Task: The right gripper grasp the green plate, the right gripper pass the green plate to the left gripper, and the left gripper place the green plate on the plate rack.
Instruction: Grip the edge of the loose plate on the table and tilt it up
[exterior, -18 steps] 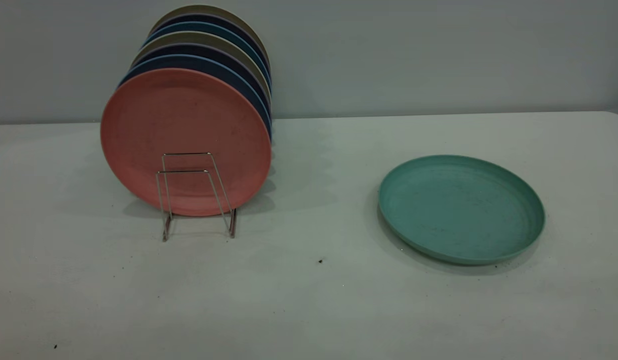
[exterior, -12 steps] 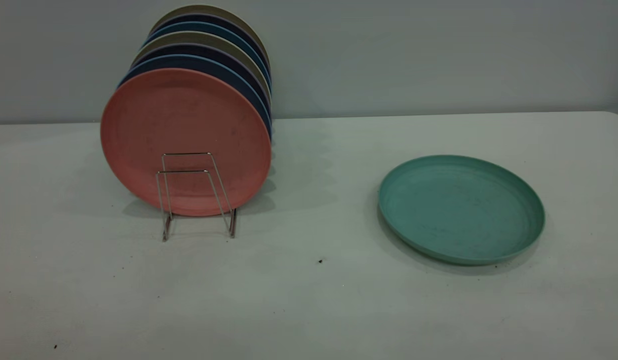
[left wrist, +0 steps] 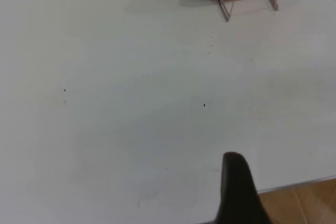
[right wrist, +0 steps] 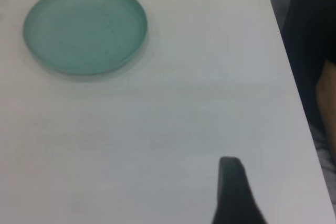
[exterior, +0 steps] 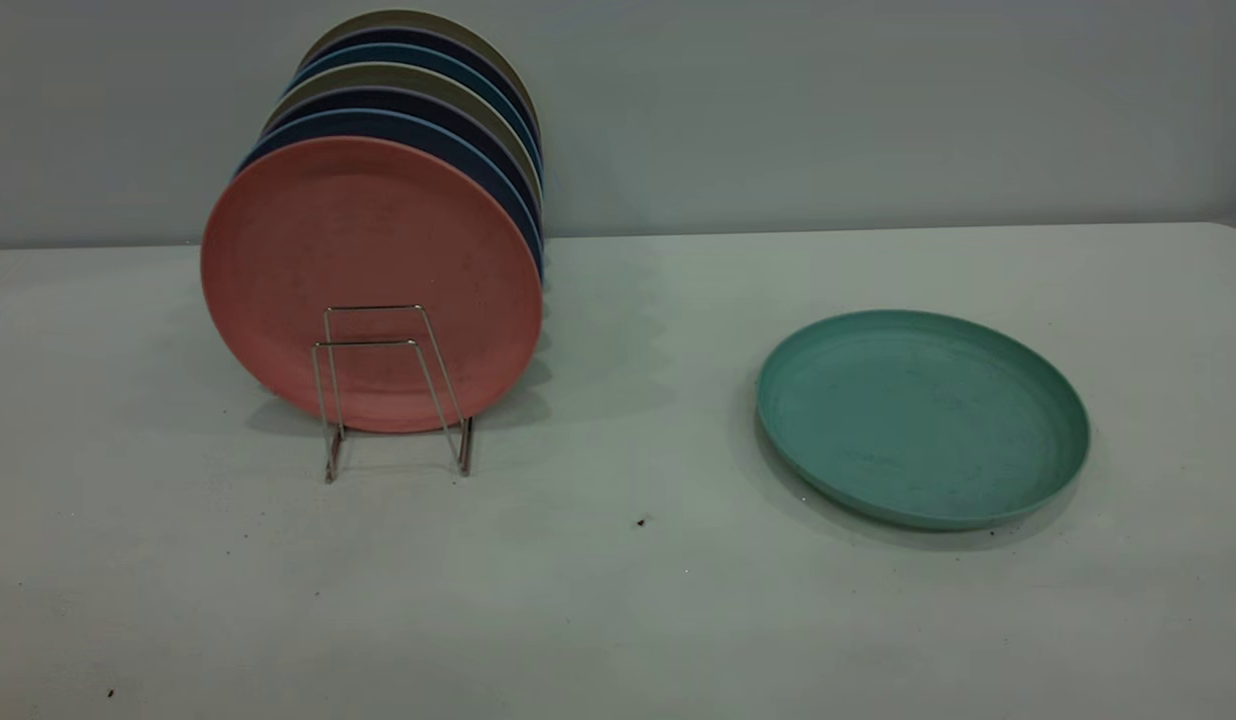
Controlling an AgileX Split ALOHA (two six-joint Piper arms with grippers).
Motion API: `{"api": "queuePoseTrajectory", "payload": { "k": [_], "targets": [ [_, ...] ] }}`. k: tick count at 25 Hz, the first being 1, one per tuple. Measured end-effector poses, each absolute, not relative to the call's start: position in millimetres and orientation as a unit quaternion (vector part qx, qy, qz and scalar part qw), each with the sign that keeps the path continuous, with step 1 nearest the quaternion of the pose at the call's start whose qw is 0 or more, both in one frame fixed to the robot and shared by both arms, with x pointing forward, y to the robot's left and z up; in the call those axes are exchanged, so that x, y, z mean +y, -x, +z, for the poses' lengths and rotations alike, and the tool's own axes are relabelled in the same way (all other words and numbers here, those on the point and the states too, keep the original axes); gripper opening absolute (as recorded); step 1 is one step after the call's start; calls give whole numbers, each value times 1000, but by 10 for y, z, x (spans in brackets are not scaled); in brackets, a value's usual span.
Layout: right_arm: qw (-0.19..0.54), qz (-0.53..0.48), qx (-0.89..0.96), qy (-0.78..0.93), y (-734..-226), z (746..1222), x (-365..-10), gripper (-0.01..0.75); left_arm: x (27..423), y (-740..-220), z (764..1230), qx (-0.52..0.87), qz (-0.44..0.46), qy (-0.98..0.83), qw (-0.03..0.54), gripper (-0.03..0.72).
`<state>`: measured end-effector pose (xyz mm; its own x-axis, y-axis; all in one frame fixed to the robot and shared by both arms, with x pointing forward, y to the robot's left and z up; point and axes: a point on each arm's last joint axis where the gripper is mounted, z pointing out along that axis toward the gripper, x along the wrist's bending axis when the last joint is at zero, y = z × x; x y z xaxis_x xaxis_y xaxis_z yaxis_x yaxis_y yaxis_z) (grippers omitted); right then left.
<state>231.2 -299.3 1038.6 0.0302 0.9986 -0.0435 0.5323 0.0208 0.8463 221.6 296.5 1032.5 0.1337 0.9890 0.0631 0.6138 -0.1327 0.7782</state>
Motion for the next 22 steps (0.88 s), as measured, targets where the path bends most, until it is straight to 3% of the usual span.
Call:
{"api": "queuePoseTrajectory", "payload": {
  "k": [22],
  "targets": [
    [361,323,617,-620,-2312,10386,-2993,482,2967,-2219,10337,583,310,-684,310,487]
  ]
}}
